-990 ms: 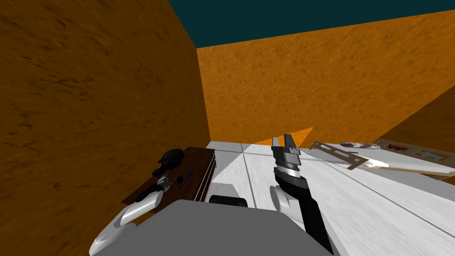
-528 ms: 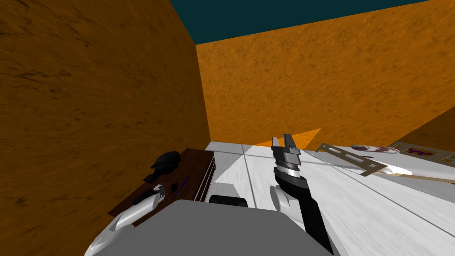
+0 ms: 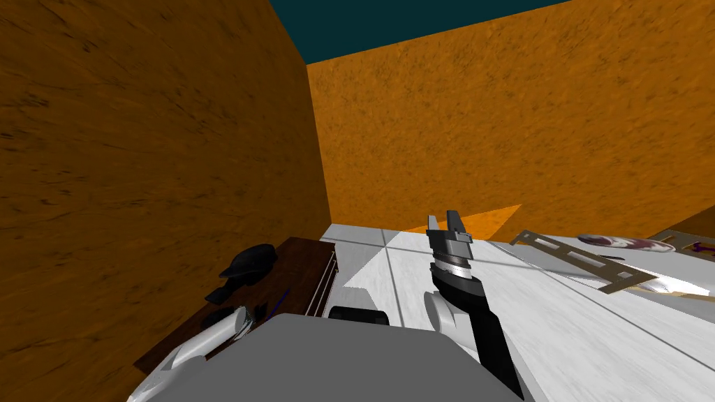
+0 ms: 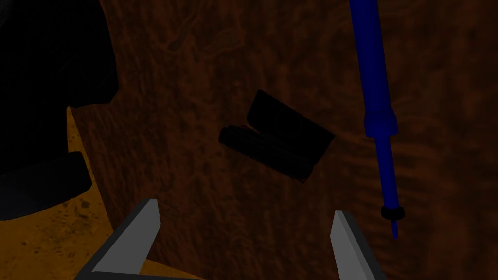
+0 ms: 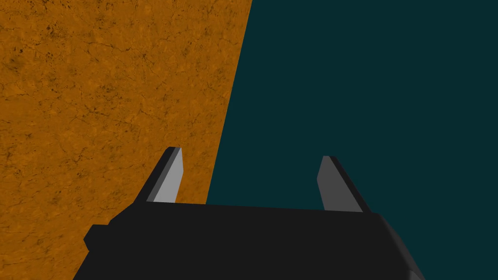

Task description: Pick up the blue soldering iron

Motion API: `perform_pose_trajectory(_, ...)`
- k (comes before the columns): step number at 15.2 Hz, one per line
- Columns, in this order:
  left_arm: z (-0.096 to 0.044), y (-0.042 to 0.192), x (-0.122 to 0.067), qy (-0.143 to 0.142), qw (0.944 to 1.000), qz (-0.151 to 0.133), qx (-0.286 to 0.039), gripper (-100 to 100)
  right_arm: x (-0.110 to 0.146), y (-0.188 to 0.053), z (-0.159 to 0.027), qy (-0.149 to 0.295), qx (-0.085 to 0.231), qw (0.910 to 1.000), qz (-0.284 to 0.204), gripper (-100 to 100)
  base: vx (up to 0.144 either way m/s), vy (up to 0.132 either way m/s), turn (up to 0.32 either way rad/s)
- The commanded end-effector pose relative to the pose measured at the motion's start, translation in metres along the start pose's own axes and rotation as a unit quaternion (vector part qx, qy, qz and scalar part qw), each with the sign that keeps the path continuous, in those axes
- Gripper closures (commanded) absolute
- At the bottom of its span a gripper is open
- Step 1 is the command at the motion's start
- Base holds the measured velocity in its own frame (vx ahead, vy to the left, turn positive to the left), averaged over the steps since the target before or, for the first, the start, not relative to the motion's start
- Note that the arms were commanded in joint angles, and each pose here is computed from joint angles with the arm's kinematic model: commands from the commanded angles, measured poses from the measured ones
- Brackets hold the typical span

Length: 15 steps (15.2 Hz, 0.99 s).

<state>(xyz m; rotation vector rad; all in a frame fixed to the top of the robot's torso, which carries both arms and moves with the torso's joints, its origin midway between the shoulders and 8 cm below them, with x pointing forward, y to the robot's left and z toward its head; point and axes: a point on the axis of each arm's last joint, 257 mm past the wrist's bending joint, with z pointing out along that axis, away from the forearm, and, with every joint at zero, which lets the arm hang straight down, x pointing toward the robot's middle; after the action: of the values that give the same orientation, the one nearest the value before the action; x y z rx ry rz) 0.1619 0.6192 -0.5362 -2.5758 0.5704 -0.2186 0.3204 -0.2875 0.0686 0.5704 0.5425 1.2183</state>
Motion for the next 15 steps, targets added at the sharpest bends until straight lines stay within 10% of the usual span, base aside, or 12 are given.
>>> perform_pose_trajectory(1,0.002,0.014,-0.011,-0.013,0.9996,-0.014,-0.022,-100,0.000,0.000,0.000,0.000,0.000,1.0000,0.000,0,0.181,0.008,0.038)
perform_pose_trajectory(15,-0.001,0.116,-0.062,-0.086,0.9734,-0.118,-0.176,-100,0.000,0.000,0.000,0.000,0.000,1.0000,0.000,0,0.171,0.000,0.041)
